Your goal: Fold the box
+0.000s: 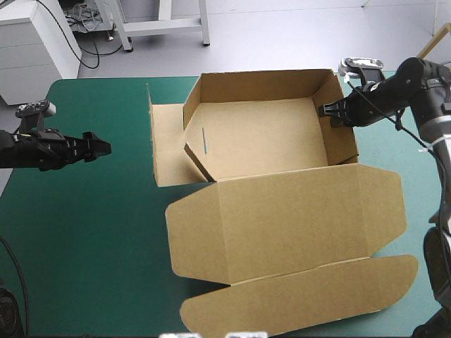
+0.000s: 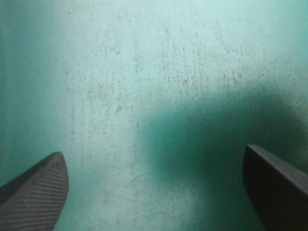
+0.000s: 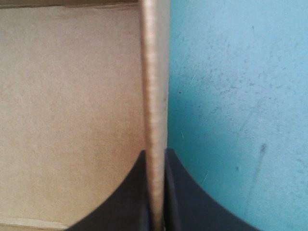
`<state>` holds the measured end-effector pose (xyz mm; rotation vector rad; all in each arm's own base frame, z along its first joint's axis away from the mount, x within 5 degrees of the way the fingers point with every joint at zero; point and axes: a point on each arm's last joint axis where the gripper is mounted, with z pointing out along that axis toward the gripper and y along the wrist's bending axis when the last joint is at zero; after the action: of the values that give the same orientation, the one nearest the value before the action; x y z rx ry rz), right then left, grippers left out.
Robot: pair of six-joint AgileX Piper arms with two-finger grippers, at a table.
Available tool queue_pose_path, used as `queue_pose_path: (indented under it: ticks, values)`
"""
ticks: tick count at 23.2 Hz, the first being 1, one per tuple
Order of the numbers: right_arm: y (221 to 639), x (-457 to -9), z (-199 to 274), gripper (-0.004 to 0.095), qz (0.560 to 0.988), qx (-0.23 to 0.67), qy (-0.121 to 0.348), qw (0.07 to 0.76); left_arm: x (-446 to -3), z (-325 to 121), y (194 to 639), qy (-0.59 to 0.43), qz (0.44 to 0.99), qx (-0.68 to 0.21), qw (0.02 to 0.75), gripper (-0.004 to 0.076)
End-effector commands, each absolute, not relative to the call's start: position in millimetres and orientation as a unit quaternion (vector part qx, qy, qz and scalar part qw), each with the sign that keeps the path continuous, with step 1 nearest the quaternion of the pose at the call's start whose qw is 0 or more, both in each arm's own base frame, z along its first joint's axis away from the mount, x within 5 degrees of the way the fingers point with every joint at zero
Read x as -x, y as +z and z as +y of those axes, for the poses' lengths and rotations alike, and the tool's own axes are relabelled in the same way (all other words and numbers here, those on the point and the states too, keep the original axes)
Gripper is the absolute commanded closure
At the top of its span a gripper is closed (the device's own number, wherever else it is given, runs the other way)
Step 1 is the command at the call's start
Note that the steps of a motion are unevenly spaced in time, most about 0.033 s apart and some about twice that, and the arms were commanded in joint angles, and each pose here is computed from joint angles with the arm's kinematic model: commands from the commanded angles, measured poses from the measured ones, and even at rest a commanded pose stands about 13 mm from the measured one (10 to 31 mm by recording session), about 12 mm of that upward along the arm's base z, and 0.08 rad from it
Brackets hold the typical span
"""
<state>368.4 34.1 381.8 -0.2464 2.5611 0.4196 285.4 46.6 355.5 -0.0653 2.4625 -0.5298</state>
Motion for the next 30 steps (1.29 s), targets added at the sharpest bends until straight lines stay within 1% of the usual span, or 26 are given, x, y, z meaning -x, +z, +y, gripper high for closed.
queue_pose_path:
  ticks: [1,4,10,13,17,19,20,22,24,27,30]
  values:
    - [430,-339,32,0.0928,0.921,0.097,0.169,0.337,-288,37,377,-0.256,0.897,0.026,0.360,0.0034]
    - [438,-332,34,0.0927,0.916,0.098,0.177,0.347,-292,31,380,-0.300,0.879,0.016,0.371,0.0034]
    - [444,-330,44,0.0927,0.900,0.097,0.241,0.351,-291,24,384,-0.347,0.861,-0.007,0.372,0.0034]
    - [446,-331,50,0.0927,0.894,0.102,0.247,0.360,-290,21,386,-0.363,0.856,-0.011,0.367,0.0034]
    - [450,-336,72,0.0926,0.874,0.112,0.254,0.398,-286,16,388,-0.393,0.848,-0.033,0.355,0.0034]
    - [443,-344,84,0.0926,0.874,0.109,0.250,0.402,-283,13,389,-0.411,0.843,-0.041,0.344,0.0034]
    - [436,-350,90,0.0926,0.880,0.109,0.236,0.398,-281,12,389,-0.414,0.843,-0.050,0.339,0.0034]
    - [421,-359,103,0.0926,0.889,0.116,0.229,0.378,-280,12,390,-0.413,0.842,-0.054,0.343,0.0034]
    - [408,-368,117,0.0926,0.892,0.114,0.237,0.367,-280,12,391,-0.413,0.841,-0.054,0.344,0.0034]
    - [392,-380,135,0.0926,0.889,0.106,0.270,0.355,-279,11,392,-0.413,0.841,-0.055,0.346,0.0034]
    - [384,-386,146,0.0926,0.887,0.106,0.276,0.356,-275,10,397,-0.409,0.840,-0.060,0.352,0.0034]
